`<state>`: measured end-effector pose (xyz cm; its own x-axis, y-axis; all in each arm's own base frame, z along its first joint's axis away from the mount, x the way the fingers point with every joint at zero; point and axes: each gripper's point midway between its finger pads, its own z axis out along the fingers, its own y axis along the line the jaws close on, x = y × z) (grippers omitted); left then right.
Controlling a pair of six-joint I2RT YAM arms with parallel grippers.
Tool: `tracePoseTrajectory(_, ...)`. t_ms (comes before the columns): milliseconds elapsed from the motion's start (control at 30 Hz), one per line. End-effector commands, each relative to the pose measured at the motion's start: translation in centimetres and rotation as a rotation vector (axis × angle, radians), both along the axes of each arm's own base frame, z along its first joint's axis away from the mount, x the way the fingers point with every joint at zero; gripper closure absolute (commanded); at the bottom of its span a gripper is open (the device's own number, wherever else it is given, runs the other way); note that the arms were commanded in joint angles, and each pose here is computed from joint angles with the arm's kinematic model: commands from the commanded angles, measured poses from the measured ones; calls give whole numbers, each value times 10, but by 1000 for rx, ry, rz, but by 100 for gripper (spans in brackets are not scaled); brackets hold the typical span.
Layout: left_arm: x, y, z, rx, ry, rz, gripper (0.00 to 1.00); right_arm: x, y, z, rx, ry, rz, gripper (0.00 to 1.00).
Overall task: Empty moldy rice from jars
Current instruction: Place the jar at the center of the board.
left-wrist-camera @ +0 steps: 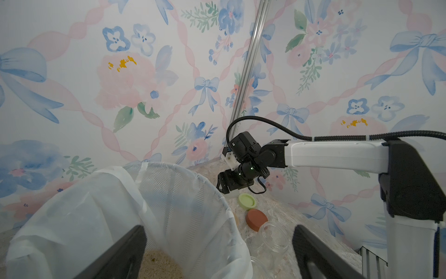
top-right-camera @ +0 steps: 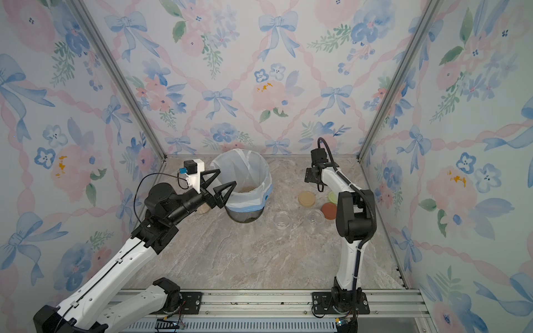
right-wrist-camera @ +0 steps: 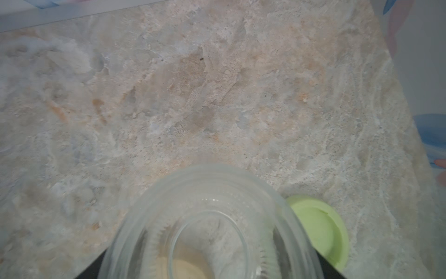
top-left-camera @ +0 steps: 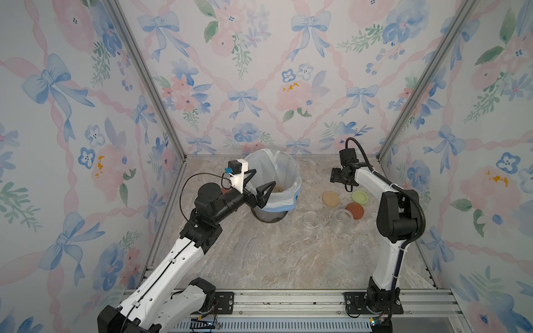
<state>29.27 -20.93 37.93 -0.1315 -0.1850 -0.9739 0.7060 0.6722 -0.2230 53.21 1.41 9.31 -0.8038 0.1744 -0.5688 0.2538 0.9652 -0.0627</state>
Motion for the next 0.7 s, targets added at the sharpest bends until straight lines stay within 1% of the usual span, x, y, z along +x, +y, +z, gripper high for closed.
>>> tracePoseTrajectory(0, 3, 0, 8, -19, 9, -4, 2, 30, -18, 13, -6, -67, -22, 100)
tracePoseTrajectory(133, 7, -1, 6, -14, 21, 2, 2, 44, -33, -5, 22, -37, -47, 100)
tracePoseTrajectory(233, 11, -3, 5, -11, 30, 3, 2, 52, -36, -16, 48, -12, -39, 100)
tracePoseTrajectory(400, 13, -4, 2, -8, 39, 5, 2, 53, -39, -38, 58, 67, -40, 100)
tracePoseTrajectory(433, 14, -4, 1, -7, 43, 5, 2, 53, -39, -42, 60, 82, -39, 99)
tracePoseTrajectory(533, 12, -4, 0, -5, 44, 3, 2, 50, -36, -50, 68, 108, -31, 88)
tracePoseTrajectory(567, 11, -4, 1, -4, 42, 3, 2, 49, -36, -51, 69, 112, -30, 82)
tracePoseTrajectory(600, 11, -3, 0, -2, 42, 4, 2, 47, -36, -52, 63, 119, -31, 72)
tracePoseTrajectory(667, 9, -2, 0, -1, 41, 5, 2, 44, -35, -51, 55, 119, -25, 61)
